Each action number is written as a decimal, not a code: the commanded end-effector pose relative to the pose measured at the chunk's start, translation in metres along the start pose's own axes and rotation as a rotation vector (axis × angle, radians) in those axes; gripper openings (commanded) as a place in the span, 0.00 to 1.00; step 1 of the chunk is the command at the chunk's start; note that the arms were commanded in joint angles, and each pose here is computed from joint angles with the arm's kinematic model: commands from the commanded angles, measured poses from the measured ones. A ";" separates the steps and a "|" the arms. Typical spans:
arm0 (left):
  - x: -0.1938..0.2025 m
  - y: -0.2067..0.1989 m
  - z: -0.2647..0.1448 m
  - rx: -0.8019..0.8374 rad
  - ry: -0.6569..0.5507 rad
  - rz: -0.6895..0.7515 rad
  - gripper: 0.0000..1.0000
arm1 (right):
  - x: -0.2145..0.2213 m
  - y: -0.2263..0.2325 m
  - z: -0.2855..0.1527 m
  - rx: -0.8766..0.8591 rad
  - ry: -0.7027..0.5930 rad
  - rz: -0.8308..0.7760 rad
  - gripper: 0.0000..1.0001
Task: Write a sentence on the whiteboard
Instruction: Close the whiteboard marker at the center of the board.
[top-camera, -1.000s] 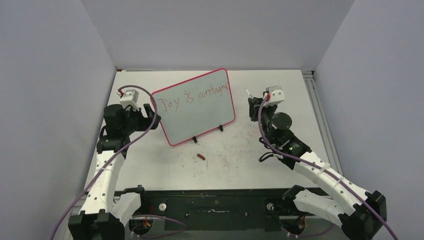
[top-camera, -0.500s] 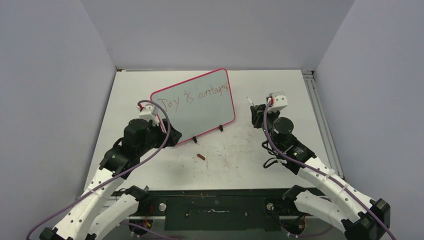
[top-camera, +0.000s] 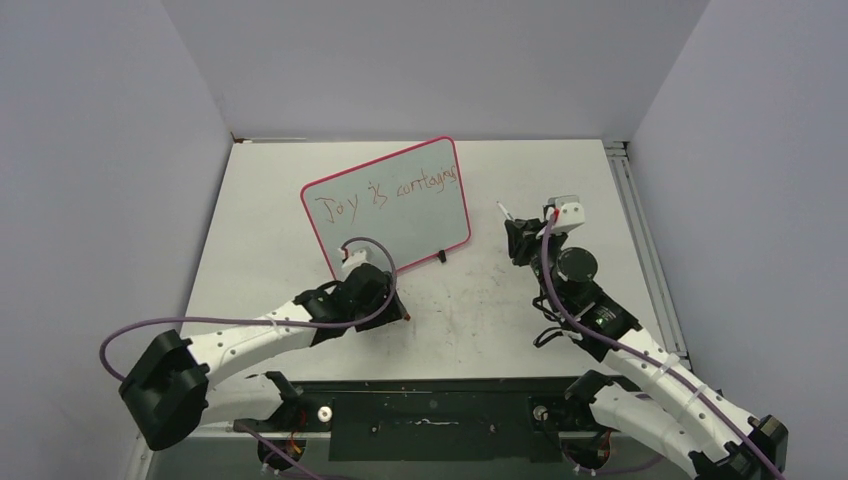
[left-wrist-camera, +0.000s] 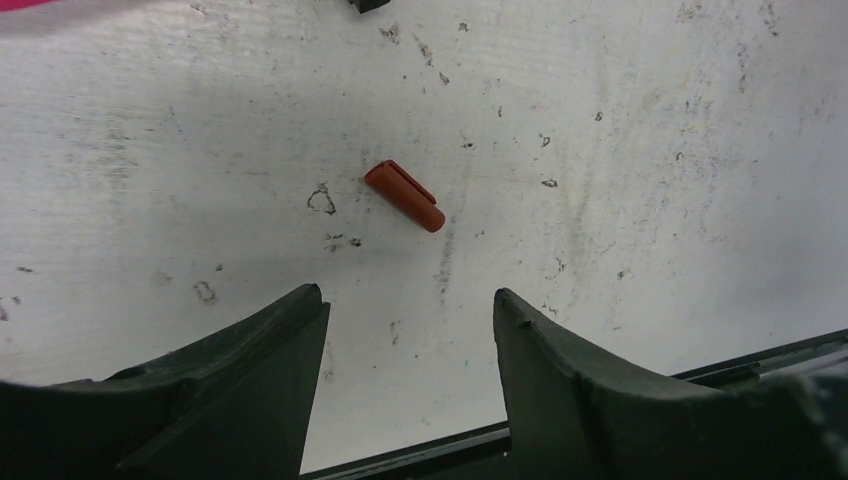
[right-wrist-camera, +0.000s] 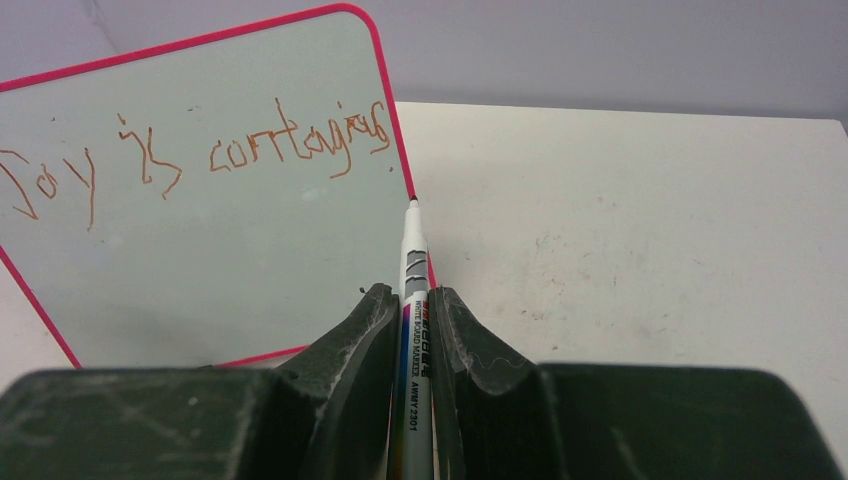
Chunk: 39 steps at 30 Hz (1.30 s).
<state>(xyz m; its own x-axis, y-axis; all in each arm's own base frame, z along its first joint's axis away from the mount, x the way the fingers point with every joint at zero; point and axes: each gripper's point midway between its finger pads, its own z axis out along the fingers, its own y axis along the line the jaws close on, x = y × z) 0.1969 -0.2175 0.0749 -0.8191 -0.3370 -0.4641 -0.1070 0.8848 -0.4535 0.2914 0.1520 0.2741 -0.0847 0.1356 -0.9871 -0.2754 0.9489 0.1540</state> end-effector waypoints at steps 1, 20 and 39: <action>-0.011 -0.042 0.018 0.095 -0.037 -0.112 0.58 | -0.009 0.006 -0.006 -0.032 -0.038 0.029 0.05; -0.003 -0.020 0.056 -0.106 -0.013 0.019 0.38 | -0.008 0.006 -0.009 -0.037 -0.038 0.041 0.05; -0.005 -0.006 0.071 -0.233 0.013 0.178 0.33 | -0.002 0.007 -0.007 -0.040 -0.020 0.049 0.05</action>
<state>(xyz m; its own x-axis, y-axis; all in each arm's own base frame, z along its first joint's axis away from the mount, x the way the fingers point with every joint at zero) 0.2396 -0.2506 0.0210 -0.8428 -0.2253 -0.4888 -0.1120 0.9617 -0.2503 0.2841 0.1511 0.2744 -0.0846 0.1666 -0.9824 -0.2904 0.9390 0.1843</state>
